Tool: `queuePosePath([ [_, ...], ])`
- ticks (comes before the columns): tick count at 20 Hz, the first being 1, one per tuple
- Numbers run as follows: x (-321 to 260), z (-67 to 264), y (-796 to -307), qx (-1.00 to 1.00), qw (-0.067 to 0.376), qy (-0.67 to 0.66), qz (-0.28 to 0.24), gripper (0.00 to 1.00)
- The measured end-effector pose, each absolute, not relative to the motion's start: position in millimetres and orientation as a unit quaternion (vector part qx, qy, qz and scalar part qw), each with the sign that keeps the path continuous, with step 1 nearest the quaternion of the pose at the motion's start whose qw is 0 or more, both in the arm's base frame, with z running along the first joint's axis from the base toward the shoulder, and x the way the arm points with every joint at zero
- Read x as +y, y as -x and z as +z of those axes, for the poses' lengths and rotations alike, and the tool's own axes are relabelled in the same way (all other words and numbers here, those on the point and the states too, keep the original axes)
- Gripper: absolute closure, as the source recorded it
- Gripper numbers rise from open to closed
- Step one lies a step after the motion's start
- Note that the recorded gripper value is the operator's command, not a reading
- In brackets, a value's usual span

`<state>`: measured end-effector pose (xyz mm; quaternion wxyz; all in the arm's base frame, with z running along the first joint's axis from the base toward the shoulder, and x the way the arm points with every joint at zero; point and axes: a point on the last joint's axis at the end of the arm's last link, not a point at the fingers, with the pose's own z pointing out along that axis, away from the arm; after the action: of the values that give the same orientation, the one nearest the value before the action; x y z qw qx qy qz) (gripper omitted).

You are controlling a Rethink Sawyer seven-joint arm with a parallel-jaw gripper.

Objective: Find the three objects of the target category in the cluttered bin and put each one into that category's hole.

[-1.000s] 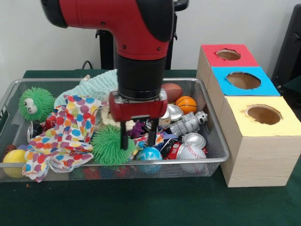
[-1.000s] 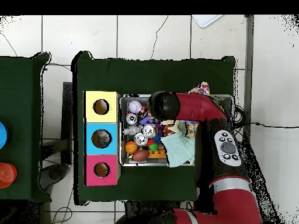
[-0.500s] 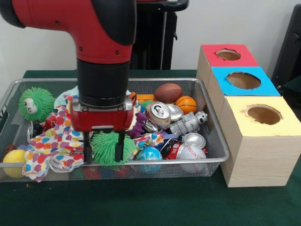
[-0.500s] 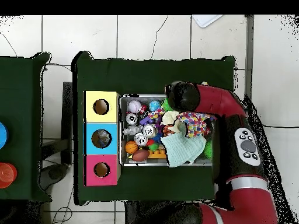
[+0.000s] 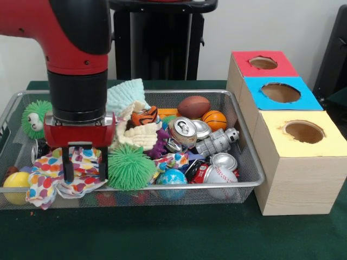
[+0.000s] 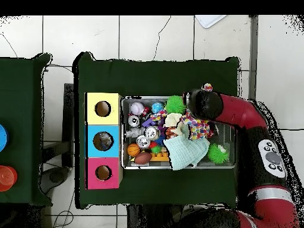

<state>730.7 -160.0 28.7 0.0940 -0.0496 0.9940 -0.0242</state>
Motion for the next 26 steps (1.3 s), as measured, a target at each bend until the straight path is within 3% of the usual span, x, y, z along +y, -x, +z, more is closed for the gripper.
queuePosePath([
  [16, -108, 48, -687, 0.995, 0.043, 0.086, -0.006, 0.00],
  [21, -95, 37, -673, 0.995, 0.034, 0.092, 0.004, 0.00],
  [26, -90, 15, -671, 0.994, 0.053, 0.093, 0.005, 0.00],
])
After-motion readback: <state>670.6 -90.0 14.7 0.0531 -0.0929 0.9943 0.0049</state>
